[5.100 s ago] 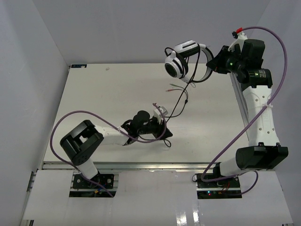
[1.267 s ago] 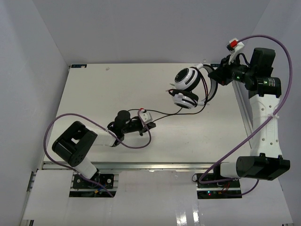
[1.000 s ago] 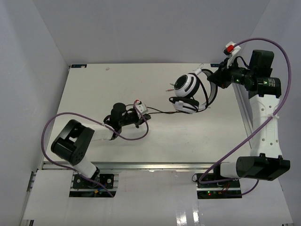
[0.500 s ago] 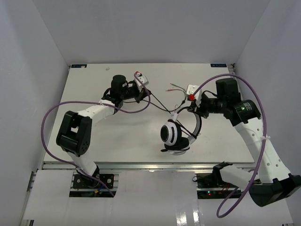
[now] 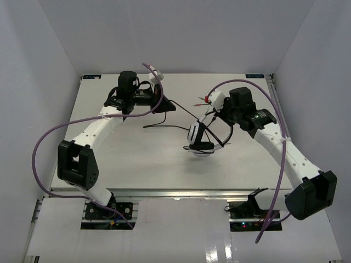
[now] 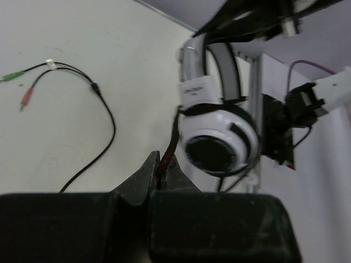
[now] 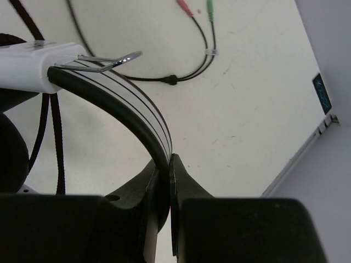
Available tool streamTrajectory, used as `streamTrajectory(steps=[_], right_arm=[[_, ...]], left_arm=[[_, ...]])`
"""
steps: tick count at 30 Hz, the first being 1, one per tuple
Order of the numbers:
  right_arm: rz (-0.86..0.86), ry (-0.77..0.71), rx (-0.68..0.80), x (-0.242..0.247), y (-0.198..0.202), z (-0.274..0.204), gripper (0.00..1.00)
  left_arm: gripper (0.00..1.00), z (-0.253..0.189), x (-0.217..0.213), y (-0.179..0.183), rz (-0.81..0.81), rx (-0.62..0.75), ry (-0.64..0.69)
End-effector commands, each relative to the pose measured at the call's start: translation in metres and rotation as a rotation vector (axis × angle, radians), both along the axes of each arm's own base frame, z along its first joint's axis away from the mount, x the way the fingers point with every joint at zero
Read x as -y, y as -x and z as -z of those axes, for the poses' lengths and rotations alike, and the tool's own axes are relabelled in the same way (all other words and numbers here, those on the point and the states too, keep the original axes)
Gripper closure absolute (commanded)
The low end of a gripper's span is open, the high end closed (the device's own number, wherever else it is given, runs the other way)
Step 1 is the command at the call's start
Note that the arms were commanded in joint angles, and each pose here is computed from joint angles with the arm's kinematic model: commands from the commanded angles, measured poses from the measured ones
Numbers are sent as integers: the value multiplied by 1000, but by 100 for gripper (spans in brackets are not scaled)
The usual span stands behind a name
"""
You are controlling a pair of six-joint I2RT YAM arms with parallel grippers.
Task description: Wrap the headphones
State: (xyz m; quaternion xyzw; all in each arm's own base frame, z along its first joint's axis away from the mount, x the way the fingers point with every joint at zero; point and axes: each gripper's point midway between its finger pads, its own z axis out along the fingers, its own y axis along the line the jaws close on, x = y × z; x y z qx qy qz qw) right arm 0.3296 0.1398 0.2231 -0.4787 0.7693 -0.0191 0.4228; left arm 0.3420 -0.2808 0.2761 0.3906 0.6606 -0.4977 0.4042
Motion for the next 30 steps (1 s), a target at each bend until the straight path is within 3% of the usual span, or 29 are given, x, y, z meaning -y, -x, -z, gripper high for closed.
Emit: streamTrajectory(steps=[1,7,11,15,18,25,30], right_arm=[[287,-12,241,10,-54,-54,92],[433,-124,265,-11,-81,-66,92],[531,-222,225,-23,-99,-65,92],[555,-298,166,-31,-104,-63,92],[548,-364,113,-31,-105,-67,92],[527,-509,54,-19,-101,-92,92],[481,-605,32,-24,-94,-119,92]], left_arm=[[100,-69,6,61,151,-125,109],[100,-85,25,88,178,-275,153],[100,-66,65,113,202,-459,143],[99,-38,112,138,182,-547,113],[90,-16,131,142,122,-577,101],[36,10,140,125,-79,-420,106],[27,34,139,128,-173,-238,45]])
